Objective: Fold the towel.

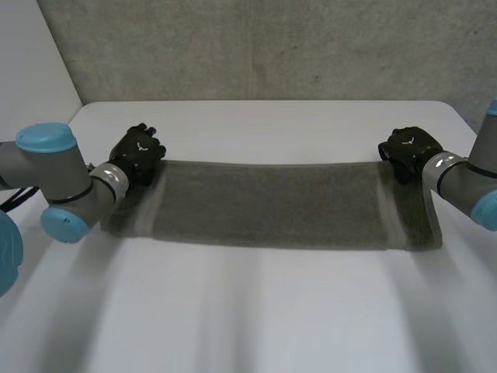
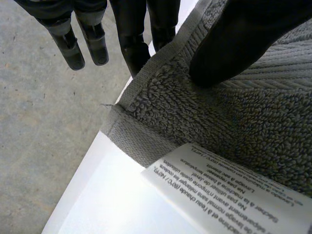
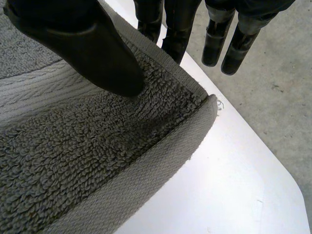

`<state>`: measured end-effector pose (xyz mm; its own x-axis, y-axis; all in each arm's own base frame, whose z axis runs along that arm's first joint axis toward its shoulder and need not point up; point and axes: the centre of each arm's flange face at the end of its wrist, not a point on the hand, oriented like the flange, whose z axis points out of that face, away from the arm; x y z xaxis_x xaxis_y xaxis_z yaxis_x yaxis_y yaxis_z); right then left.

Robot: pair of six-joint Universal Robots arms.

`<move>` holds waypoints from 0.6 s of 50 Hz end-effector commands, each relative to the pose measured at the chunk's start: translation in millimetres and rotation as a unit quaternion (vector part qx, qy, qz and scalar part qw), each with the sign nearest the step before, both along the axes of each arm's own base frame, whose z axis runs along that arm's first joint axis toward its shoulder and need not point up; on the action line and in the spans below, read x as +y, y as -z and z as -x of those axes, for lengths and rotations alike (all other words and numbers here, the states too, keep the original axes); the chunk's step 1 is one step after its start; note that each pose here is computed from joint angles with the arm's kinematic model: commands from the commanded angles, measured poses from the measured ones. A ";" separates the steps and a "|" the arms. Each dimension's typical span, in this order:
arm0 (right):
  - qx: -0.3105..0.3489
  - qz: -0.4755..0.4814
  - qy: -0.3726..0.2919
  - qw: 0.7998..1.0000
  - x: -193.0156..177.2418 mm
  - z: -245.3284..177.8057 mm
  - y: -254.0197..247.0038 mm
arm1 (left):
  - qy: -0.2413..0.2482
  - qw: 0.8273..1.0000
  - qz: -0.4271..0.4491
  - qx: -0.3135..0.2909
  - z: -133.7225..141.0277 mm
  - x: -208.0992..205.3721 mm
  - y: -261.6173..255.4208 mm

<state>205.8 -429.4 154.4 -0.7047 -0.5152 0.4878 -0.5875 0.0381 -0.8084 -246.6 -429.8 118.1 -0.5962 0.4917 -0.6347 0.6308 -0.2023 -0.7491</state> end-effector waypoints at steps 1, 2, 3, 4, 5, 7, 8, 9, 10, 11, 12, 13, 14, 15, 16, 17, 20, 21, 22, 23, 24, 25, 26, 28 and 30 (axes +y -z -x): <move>0.001 0.009 0.005 1.000 -4.0 0.7 3.5 | -0.020 1.000 0.006 -0.003 -1.2 -1.5 -2.4; 0.002 0.012 0.009 1.000 -4.7 1.3 5.5 | -0.020 1.000 0.006 -0.003 -1.2 -1.5 -2.4; 0.004 0.020 0.011 1.000 -5.8 1.7 6.0 | -0.033 0.999 0.007 -0.006 -0.7 -0.9 -3.6; 0.004 0.020 0.011 1.000 -5.8 1.7 6.1 | -0.033 0.999 0.007 -0.006 -0.7 -0.9 -3.6; 0.003 0.029 0.013 0.999 -6.7 1.9 4.4 | -0.047 0.999 0.010 -0.010 -0.1 -0.1 -4.3; 0.001 0.040 0.012 0.999 -6.9 1.2 2.7 | -0.064 0.998 0.013 -0.013 -1.0 0.7 -7.5; -0.002 0.054 0.014 0.998 -7.4 1.3 -2.3 | -0.074 0.997 0.016 -0.013 -1.3 1.9 -12.5; -0.004 0.070 0.012 0.997 -6.3 0.6 -10.5 | -0.074 0.997 0.016 -0.013 -1.3 1.9 -12.6; -0.004 0.070 0.012 0.997 -6.2 0.6 -10.5 | -0.083 0.996 0.019 -0.012 -3.3 3.1 -19.1; -0.007 0.083 0.012 0.996 -4.2 0.1 -16.6 | -0.088 0.996 0.019 -0.009 -4.7 6.0 -23.9; -0.011 0.095 0.011 0.995 -0.5 -0.9 -23.7 | -0.088 0.996 0.019 -0.009 -4.7 6.0 -23.9; -0.011 0.095 0.011 0.995 -0.5 -0.9 -23.8 | -0.090 0.996 0.019 -0.004 -5.8 10.2 -30.8; -0.018 0.107 0.012 0.994 4.3 -1.4 -33.7 | -0.090 0.996 0.020 0.004 -6.7 15.1 -39.9; -0.026 0.111 0.015 0.993 11.0 -0.4 -42.8 | -0.090 0.996 0.020 0.004 -6.7 15.1 -40.0; -0.026 0.111 0.015 0.993 11.1 -0.4 -42.9 | -0.092 0.996 0.018 0.014 -8.0 20.6 -47.3; -0.035 0.111 0.019 0.993 20.2 1.5 -51.9 | -0.093 0.995 0.016 0.027 -9.3 27.2 -56.5; -0.054 0.098 0.023 0.993 43.0 5.9 -64.8 | -0.095 0.994 0.004 0.060 -13.2 45.0 -73.4; -0.054 0.098 0.023 0.993 43.1 6.0 -64.9 | -0.095 0.994 0.004 0.060 -13.2 45.1 -73.5; -0.062 0.089 0.025 0.994 54.7 8.0 -68.3 | -0.096 0.992 -0.008 0.080 -15.4 55.4 -79.3; -0.067 0.078 0.028 0.994 67.9 10.0 -70.5 | -0.096 0.992 -0.008 0.080 -15.5 55.5 -79.3; -0.067 0.078 0.028 0.994 68.1 10.0 -70.5 | -0.095 0.990 -0.020 0.101 -17.5 66.3 -84.3; -0.070 0.062 0.031 0.995 80.5 11.9 -69.4 | -0.090 0.988 -0.033 0.123 -18.3 77.8 -87.5; -0.068 0.042 0.033 0.996 92.0 13.6 -66.1 | -0.090 0.988 -0.034 0.123 -18.4 77.9 -87.5; -0.065 0.014 0.036 0.997 102.4 15.6 -58.7 | -0.073 0.982 -0.058 0.162 -19.1 99.8 -89.7; -0.062 -0.014 0.038 0.997 110.9 17.2 -50.9 | -0.065 0.980 -0.067 0.177 -20.1 108.9 -88.6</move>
